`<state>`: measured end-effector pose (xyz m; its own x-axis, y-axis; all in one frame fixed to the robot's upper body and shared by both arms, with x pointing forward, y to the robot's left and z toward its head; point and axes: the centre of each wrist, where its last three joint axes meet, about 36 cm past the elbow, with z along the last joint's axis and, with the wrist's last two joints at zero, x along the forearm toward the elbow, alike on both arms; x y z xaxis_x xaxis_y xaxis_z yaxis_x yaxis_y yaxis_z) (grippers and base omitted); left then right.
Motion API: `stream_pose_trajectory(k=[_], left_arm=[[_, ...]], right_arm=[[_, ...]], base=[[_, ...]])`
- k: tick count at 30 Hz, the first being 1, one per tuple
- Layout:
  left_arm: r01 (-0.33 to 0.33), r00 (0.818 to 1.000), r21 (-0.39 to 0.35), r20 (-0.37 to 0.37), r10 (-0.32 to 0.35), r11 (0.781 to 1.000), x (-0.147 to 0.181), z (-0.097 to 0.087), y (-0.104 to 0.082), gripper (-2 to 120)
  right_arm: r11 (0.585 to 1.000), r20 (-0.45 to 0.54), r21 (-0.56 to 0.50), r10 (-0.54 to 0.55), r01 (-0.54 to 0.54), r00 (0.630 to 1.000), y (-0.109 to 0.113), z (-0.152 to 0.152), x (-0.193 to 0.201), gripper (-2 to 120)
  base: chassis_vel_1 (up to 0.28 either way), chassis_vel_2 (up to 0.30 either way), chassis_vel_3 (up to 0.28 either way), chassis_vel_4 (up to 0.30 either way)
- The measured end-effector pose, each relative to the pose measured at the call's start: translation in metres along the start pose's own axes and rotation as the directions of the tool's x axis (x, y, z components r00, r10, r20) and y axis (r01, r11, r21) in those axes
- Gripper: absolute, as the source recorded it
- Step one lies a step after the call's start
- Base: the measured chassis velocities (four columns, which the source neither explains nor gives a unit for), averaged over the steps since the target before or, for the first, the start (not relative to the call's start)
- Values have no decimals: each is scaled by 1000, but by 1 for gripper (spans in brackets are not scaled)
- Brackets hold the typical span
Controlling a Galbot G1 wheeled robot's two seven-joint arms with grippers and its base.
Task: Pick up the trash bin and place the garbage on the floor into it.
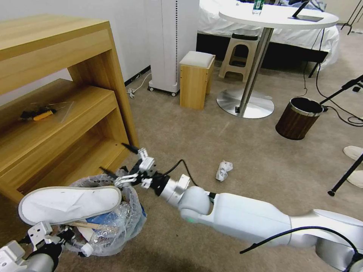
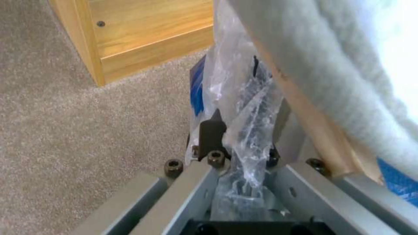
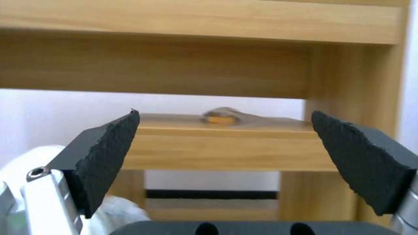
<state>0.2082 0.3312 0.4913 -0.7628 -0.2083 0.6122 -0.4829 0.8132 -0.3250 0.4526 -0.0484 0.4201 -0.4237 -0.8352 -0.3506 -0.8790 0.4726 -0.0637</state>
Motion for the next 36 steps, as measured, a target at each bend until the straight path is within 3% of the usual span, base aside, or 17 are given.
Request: stream_pose_trajectory(k=[9,17,20,21,24,25,28,29,32,33,36], left_arm=[[-6,1000,-13,17,7,1000,3,0,-1,0],[-17,999,-25,37,18,1000,4,1,-3,0],[-20,998,-37,50,22,999,4,1,-3,0],[-20,998,-37,50,22,999,4,1,-3,0],[-24,998,-39,57,26,999,4,1,-3,0],[-24,998,-39,57,26,999,4,1,-3,0],[-28,997,-47,67,31,999,4,2,-3,0],[-28,997,-47,67,31,999,4,2,-3,0],[-29,997,-63,75,34,998,4,3,-4,0],[-29,997,-63,75,34,998,4,3,-4,0],[-34,996,-71,83,40,997,5,3,-5,0]], right_arm=[[992,-29,57,116,-114,993,-31,-10,24,100],[956,-70,126,274,-264,959,-61,-19,57,100],[900,-110,199,415,-389,903,-76,-20,84,100],[900,-110,199,415,-389,903,-76,-20,84,100],[831,-125,263,533,-490,837,-91,-23,107,100],[831,-125,263,533,-490,837,-91,-23,107,100],[745,-139,309,651,-591,747,-104,-29,132,100],[745,-139,309,651,-591,747,-104,-29,132,100],[647,-155,362,751,-671,641,-115,-30,163,100],[647,-155,362,751,-671,641,-115,-30,163,100],[596,-165,397,794,-698,585,-126,-25,195,100]], base=[[0,0,0,0],[0,0,0,0],[0,0,0,0],[0,0,0,0],[0,0,0,0],[0,0,0,0],[0,0,0,0],[0,0,0,0],[0,0,0,0],[0,0,0,0],[0,0,0,0]])
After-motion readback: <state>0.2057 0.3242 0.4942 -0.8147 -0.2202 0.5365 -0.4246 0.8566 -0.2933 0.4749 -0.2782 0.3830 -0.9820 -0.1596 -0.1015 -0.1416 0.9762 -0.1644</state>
